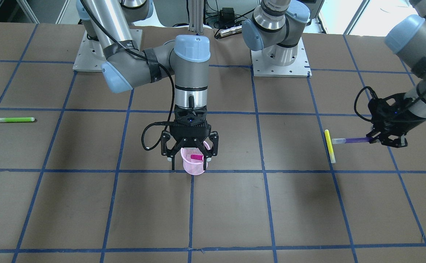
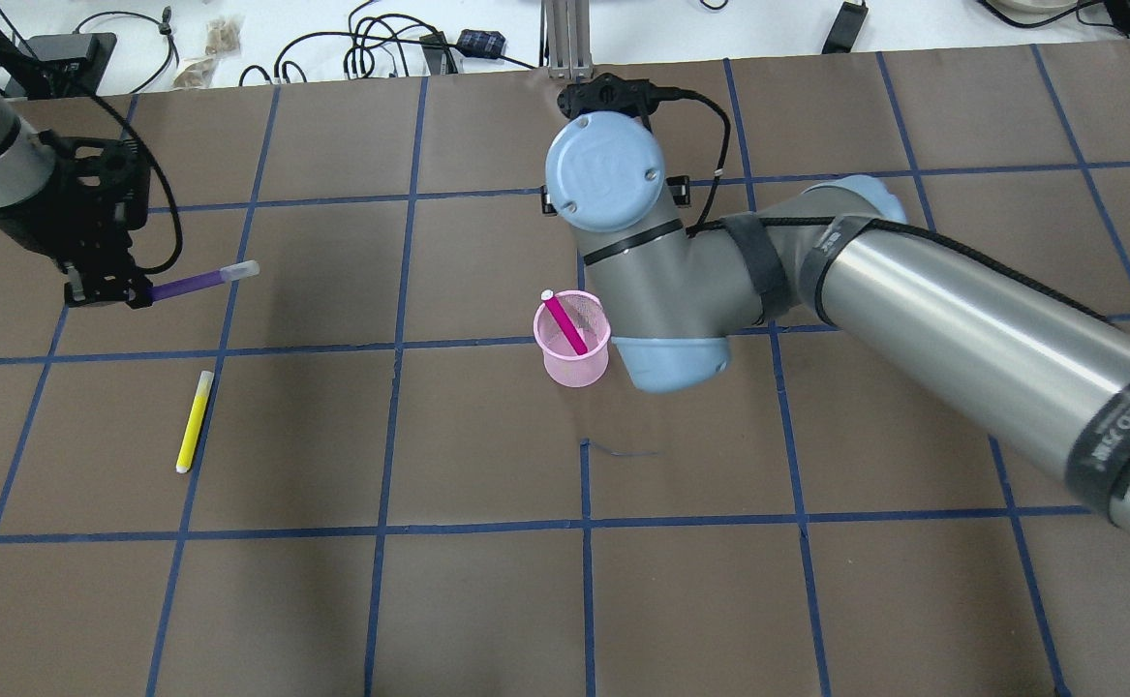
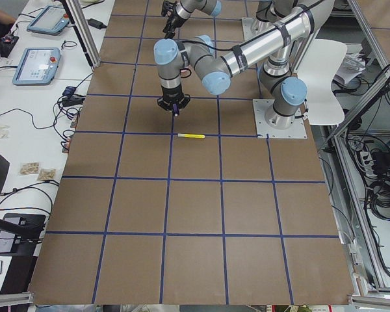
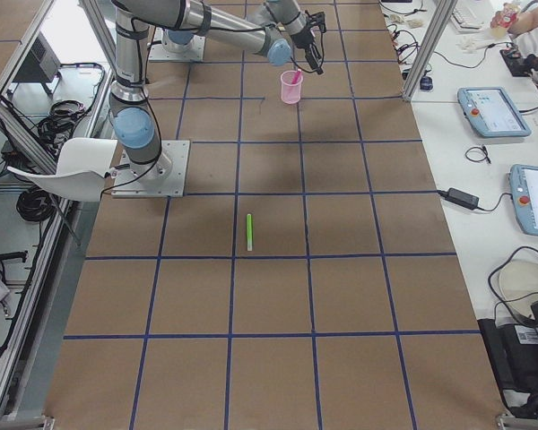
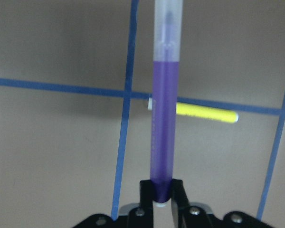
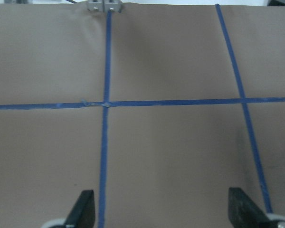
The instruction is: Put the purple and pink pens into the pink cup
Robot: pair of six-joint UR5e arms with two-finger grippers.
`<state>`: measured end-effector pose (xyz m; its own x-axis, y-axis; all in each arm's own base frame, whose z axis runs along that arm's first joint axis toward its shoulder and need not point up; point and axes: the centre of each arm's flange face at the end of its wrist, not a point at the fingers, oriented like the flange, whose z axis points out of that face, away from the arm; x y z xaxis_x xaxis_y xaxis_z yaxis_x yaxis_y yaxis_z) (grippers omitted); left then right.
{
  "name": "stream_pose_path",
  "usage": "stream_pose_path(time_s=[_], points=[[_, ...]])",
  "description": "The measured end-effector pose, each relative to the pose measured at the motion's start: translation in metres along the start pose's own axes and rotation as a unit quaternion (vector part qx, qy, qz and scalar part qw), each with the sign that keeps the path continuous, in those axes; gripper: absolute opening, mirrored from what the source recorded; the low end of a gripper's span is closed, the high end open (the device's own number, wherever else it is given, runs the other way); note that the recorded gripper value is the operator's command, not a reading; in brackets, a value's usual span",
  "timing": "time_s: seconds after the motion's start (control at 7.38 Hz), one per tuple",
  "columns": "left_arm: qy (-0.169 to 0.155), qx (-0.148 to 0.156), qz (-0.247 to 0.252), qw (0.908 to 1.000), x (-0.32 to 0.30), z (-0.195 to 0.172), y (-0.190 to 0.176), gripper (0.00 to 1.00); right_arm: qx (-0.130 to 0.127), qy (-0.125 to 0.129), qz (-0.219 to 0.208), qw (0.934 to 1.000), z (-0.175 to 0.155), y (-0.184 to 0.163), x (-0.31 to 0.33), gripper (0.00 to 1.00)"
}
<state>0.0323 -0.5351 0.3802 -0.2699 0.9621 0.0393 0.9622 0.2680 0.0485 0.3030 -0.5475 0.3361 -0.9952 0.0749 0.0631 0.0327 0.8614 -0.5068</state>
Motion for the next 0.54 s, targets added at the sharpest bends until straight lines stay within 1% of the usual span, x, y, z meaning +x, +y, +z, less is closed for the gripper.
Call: stream_pose_path(time_s=[0.14,0.27,0.41,0.54], points=[[0.005,-0.002,-0.041,0.9991,0.016,-0.007,-0.048,0.00,-0.042,0.005,0.018,0.9989,0.002,-0.022,0.048,1.00],[0.013,-0.006,-0.090,0.9958,0.033,-0.006,-0.096,0.00,-0.081,0.000,0.031,0.9963,0.002,-0.038,0.098,1.00],[0.016,-0.013,-0.138,0.9902,0.050,-0.003,-0.137,0.00,-0.108,-0.011,0.049,0.9929,-0.002,-0.053,0.141,1.00],[0.018,-0.022,-0.180,0.9832,0.064,0.001,-0.169,0.00,-0.132,-0.017,0.064,0.9890,-0.010,-0.065,0.169,1.00]])
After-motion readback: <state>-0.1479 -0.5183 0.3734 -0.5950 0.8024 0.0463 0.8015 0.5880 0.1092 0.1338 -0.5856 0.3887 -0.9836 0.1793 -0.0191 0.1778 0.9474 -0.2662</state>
